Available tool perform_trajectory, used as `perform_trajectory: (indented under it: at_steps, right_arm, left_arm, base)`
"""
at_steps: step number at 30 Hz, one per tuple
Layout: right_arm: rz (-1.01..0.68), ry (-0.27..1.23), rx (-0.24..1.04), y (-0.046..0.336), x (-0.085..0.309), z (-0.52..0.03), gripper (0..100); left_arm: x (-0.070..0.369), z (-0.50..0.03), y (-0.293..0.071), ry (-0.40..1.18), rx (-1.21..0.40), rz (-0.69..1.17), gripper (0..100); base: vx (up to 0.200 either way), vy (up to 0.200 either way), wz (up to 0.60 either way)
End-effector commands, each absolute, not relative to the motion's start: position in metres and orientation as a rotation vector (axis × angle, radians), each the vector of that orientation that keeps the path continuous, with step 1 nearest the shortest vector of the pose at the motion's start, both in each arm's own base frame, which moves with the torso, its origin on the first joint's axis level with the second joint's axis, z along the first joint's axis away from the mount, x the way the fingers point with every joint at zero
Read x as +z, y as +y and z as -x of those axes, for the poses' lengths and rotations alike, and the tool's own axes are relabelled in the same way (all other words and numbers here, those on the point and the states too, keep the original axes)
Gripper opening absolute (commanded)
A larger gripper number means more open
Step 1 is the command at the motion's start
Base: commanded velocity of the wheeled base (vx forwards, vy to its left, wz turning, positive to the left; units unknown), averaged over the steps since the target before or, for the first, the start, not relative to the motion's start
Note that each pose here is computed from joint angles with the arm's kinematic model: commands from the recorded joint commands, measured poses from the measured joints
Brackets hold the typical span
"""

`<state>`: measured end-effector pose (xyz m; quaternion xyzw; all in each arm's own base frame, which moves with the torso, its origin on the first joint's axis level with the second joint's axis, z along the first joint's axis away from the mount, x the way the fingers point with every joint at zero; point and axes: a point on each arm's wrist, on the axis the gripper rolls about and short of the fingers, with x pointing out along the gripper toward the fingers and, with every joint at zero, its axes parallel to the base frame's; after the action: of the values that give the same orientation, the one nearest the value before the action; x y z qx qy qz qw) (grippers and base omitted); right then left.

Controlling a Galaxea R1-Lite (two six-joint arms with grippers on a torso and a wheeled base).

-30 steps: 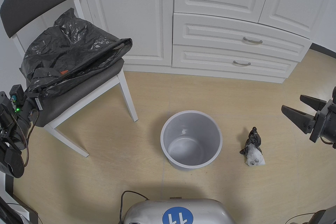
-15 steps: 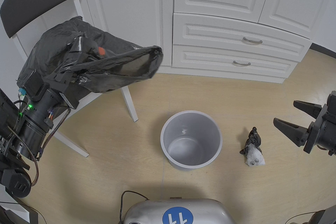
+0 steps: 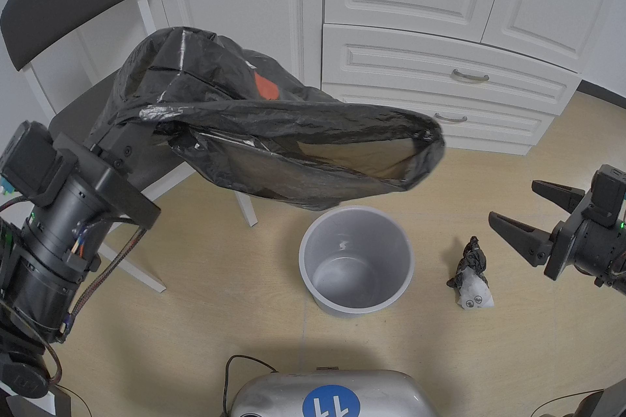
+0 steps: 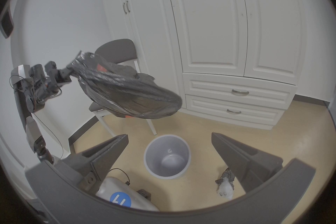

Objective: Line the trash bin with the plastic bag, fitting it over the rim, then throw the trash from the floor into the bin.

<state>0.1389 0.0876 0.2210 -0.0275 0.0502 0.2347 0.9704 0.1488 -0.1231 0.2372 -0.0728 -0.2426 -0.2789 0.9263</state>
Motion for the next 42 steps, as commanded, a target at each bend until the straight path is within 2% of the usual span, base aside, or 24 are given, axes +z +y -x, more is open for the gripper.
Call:
perform_trajectory:
  at_steps: [1,6,21,42]
  right_arm:
    - [0.055,0.151,0.473,0.099,0.213,-0.148,100]
    - [0.023,0.101,0.451,0.104,0.215,-0.155,100]
    - [0.068,0.062,0.463,0.093,0.218,-0.133,100]
    - [0.117,0.18,0.506,0.112,0.197,-0.145,100]
  left_arm:
    - [0.249,-0.131,-0.119,-0.552,-0.608,0.191,0]
    - [0.251,-0.114,-0.119,-0.569,-0.674,0.219,0]
    - [0.237,-0.125,-0.13,-0.5,-0.687,0.188,0]
    - [0.247,-0.114,-0.132,-0.538,-0.733,0.232,0]
  base:
    - [0.0,0.0,0.0]
    - [0.0,0.0,0.0]
    - [0.0,0.0,0.0]
    - [0.0,0.0,0.0]
